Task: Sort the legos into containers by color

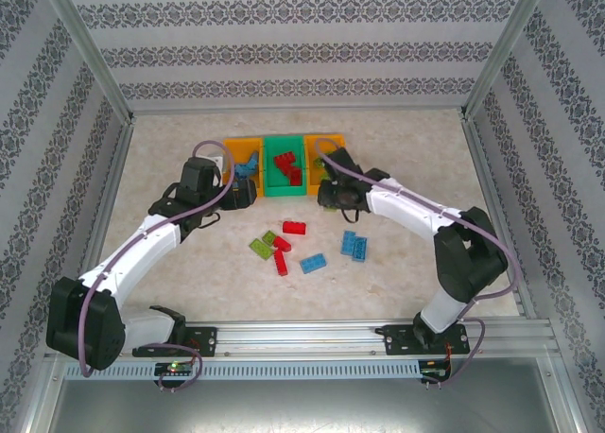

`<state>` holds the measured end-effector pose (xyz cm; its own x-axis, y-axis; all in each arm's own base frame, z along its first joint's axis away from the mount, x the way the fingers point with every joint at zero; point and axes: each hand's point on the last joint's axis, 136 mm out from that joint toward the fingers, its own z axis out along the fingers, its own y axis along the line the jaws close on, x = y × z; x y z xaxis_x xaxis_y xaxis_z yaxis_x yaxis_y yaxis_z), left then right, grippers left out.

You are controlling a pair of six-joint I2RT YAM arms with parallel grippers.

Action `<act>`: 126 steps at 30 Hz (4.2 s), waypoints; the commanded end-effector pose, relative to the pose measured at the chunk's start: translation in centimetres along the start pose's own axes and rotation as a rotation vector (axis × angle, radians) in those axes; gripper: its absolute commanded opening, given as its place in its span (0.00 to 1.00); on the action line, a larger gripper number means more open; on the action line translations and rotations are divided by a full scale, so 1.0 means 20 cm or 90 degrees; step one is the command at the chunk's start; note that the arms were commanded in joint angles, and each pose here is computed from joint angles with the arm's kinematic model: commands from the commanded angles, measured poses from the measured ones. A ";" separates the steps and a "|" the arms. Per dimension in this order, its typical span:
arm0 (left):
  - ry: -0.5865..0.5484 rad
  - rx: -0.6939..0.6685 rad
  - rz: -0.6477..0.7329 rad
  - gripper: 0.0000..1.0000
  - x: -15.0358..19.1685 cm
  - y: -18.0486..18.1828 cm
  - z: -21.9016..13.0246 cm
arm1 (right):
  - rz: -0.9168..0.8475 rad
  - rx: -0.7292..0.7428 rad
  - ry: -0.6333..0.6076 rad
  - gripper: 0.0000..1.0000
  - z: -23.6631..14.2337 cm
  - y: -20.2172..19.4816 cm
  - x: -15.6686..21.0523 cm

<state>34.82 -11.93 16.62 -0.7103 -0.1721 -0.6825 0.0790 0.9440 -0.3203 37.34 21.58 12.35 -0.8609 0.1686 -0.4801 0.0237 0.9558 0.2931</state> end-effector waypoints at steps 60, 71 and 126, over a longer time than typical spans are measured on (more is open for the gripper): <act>0.308 -0.096 0.150 0.91 0.68 -0.51 0.42 | 0.047 -0.008 -0.046 0.98 -0.04 -0.49 -0.18; 0.317 -0.102 0.149 0.91 0.71 -0.55 0.46 | 0.047 0.002 -0.044 0.98 -0.05 -0.54 -0.15; 0.307 -0.147 0.165 0.67 0.72 -0.54 0.60 | 0.070 0.004 -0.041 0.98 -0.06 -0.62 -0.08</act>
<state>31.80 -27.59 2.22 -0.9372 0.1592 -0.3103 0.1750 0.9843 -0.0236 37.91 9.35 9.61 -0.8308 0.2871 -0.4768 0.1342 0.9348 0.3289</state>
